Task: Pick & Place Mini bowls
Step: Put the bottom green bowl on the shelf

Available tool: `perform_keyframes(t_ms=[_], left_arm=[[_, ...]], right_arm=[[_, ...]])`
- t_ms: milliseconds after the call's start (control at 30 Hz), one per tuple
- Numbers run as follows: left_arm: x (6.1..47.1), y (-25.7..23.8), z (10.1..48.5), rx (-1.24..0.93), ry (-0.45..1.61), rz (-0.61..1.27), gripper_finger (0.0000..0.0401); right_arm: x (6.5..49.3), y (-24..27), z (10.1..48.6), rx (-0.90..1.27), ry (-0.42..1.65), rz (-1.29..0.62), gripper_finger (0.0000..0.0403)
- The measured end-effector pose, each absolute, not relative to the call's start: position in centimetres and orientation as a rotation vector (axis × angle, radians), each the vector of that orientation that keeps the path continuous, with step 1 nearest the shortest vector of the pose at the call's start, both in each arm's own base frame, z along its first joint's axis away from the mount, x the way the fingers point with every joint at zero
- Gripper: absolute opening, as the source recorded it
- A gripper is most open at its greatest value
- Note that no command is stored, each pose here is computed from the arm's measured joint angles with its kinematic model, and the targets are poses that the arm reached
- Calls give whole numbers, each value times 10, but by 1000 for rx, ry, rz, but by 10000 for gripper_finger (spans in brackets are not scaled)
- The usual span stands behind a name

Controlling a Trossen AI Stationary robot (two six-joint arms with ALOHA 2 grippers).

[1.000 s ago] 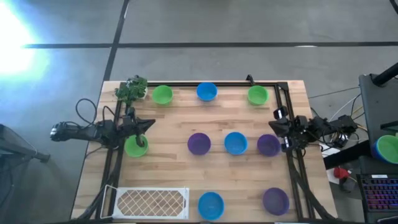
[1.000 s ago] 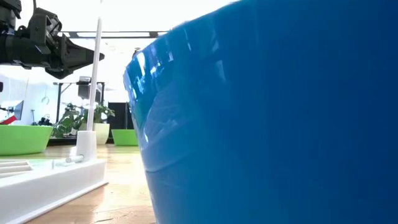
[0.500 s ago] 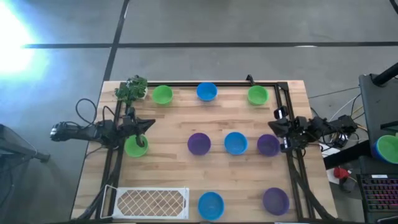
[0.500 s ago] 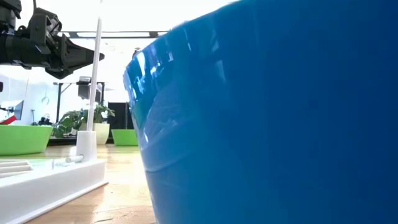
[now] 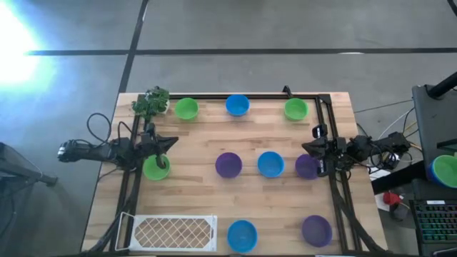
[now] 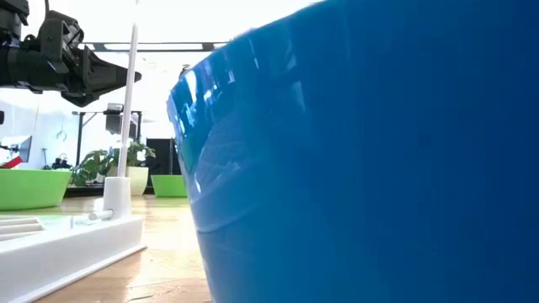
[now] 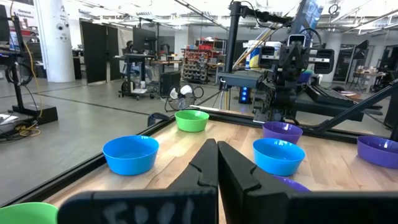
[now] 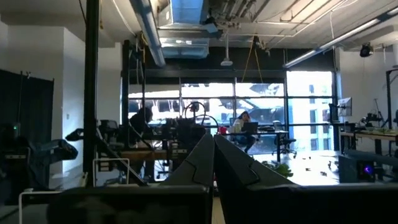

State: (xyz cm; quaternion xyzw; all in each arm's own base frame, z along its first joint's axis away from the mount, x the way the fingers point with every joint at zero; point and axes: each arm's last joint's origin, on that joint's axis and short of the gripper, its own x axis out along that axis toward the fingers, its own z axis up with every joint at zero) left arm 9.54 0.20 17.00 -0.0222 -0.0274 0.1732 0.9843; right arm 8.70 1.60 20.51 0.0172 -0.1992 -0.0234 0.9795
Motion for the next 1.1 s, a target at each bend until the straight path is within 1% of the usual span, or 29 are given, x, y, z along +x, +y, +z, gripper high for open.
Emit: perform_keyframes(t_ms=[200, 433, 900, 1100], left_arm=[[95, 2, 170, -44, -55, 348, 0], [95, 2, 170, -45, -55, 348, 0], [95, 2, 171, -48, -66, 348, 0], [95, 2, 175, -176, -127, 344, 0]], right_arm=[[87, 16, 205, 33, -401, -49, 8], [87, 16, 205, -47, -399, -66, 8], [87, 16, 205, -15, -402, -62, 8], [86, 16, 206, -92, -413, -80, 8]])
